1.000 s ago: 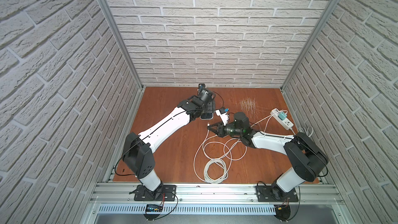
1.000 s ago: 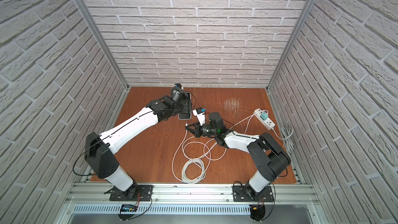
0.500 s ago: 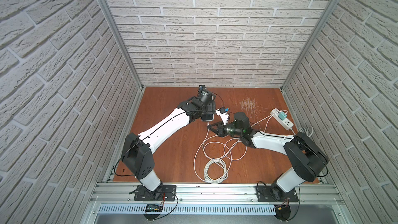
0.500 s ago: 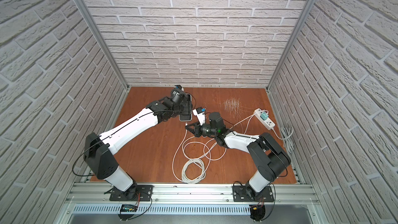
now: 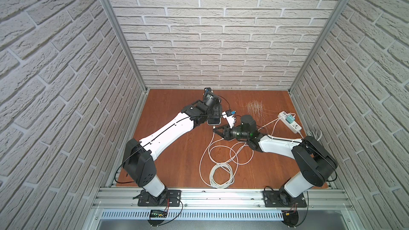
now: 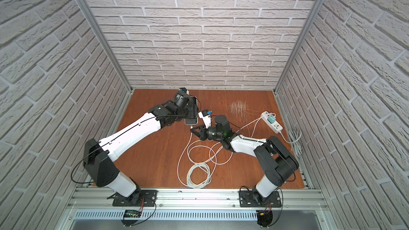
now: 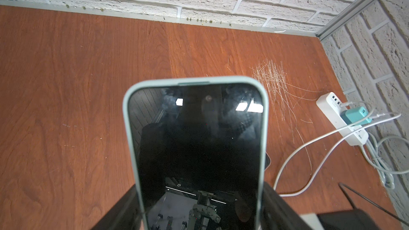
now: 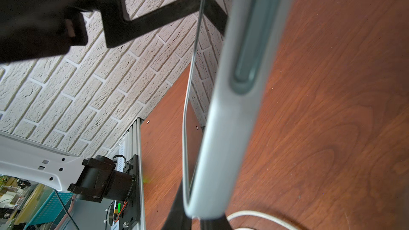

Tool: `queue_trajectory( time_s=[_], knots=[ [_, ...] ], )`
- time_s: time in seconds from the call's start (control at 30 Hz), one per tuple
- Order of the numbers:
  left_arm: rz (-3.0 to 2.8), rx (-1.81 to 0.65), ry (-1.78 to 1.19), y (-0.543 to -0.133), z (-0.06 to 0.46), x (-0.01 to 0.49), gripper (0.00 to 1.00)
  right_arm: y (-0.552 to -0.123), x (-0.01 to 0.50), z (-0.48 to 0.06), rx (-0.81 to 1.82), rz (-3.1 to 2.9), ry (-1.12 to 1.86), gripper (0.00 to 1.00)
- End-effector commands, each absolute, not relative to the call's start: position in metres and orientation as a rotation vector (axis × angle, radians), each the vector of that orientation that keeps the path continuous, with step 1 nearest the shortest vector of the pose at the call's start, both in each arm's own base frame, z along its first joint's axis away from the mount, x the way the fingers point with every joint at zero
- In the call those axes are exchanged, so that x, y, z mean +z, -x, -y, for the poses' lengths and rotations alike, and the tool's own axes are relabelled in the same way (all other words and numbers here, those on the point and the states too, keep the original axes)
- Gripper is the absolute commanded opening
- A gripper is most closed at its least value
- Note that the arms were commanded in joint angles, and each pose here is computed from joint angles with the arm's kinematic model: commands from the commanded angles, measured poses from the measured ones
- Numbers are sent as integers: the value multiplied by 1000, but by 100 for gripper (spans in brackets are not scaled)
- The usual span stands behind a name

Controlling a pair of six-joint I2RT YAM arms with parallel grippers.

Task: Plug the charging cable into the phone
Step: Insert the charging cable into the phone.

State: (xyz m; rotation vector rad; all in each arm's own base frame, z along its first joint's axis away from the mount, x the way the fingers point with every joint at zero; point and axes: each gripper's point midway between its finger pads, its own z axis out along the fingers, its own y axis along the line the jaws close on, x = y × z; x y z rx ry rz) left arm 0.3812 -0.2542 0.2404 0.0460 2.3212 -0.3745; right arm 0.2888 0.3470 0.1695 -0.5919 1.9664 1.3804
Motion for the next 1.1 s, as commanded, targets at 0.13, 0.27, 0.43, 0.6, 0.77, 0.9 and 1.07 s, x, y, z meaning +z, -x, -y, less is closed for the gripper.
queue_trajectory(
  time_s=[0.13,0.27,0.43,0.6,0.77,0.9,1.07],
  knots=[
    [-2235,-444,-37,-381,260,265,28,-290,182,-347,1393,-1899,600,3],
    [-2239,-445,-37,-381,260,263,28,-291,181,-346,1394,-1901,597,3],
    [-2241,-452,-48,-379,261,263,28,-291,182,-346,1390,-1902,590,3],
    [-2248,-460,-79,-372,266,260,28,-292,182,-344,1391,-1901,585,3],
    [-2275,-453,-119,-364,270,251,28,-292,182,-344,1393,-1901,586,3],
    [-2293,-445,-139,-354,270,242,27,-292,182,-344,1393,-1898,585,3],
    [-2316,-452,-148,-342,269,231,28,-293,182,-343,1390,-1898,579,3]
  ],
)
